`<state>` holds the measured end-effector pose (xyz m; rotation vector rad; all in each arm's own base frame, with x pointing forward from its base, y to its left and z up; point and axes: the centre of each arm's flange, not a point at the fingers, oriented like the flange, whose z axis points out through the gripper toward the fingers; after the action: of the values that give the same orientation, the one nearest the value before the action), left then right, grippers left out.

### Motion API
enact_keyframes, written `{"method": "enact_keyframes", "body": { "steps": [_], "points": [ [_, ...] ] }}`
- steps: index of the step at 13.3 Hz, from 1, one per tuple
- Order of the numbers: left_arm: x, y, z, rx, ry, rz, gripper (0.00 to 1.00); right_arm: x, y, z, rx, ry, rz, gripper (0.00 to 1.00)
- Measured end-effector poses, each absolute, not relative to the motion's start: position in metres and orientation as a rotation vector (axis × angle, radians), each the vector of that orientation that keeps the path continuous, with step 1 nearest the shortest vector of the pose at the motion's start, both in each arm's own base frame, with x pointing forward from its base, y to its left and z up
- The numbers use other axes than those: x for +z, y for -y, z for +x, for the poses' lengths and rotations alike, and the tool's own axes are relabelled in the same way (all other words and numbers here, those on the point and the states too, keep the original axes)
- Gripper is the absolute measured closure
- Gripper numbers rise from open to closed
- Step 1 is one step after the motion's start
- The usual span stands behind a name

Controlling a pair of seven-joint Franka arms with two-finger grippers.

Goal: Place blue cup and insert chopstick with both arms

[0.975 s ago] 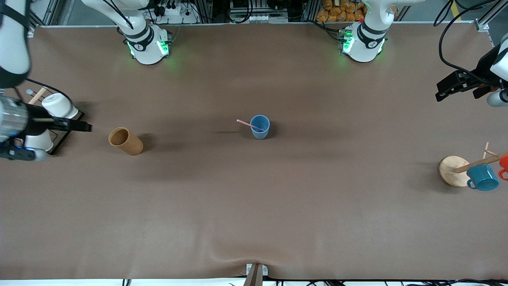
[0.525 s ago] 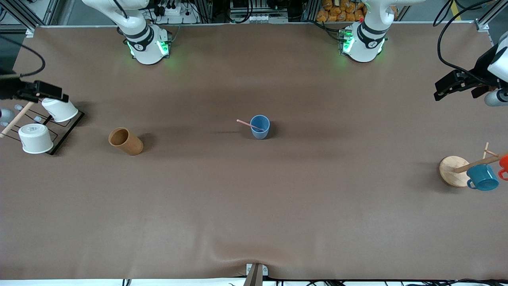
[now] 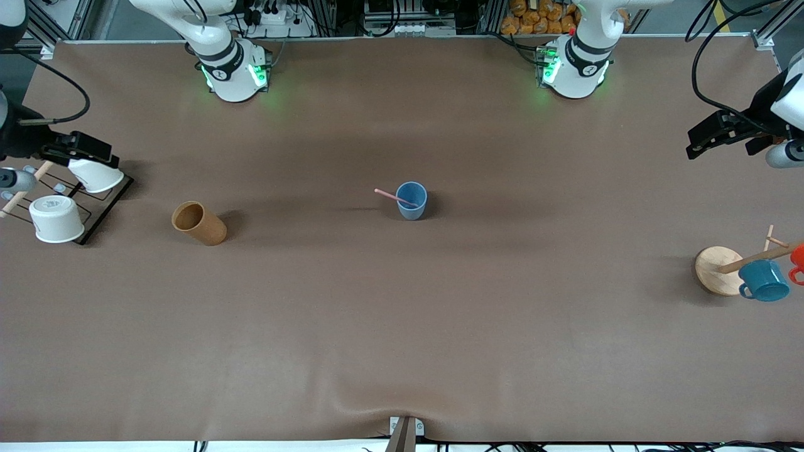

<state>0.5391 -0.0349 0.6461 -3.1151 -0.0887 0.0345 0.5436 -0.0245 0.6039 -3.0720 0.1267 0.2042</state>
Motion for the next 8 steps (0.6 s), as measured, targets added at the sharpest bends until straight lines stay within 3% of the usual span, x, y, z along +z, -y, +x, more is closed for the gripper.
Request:
{"method": "enact_keyframes", "body": {
  "steps": [8],
  "points": [
    [0.646,0.036,0.539,0.034,0.081,-3.115,0.0,0.624,0.027,0.547,0.195,-0.126,-3.108,0.0]
  ]
}}
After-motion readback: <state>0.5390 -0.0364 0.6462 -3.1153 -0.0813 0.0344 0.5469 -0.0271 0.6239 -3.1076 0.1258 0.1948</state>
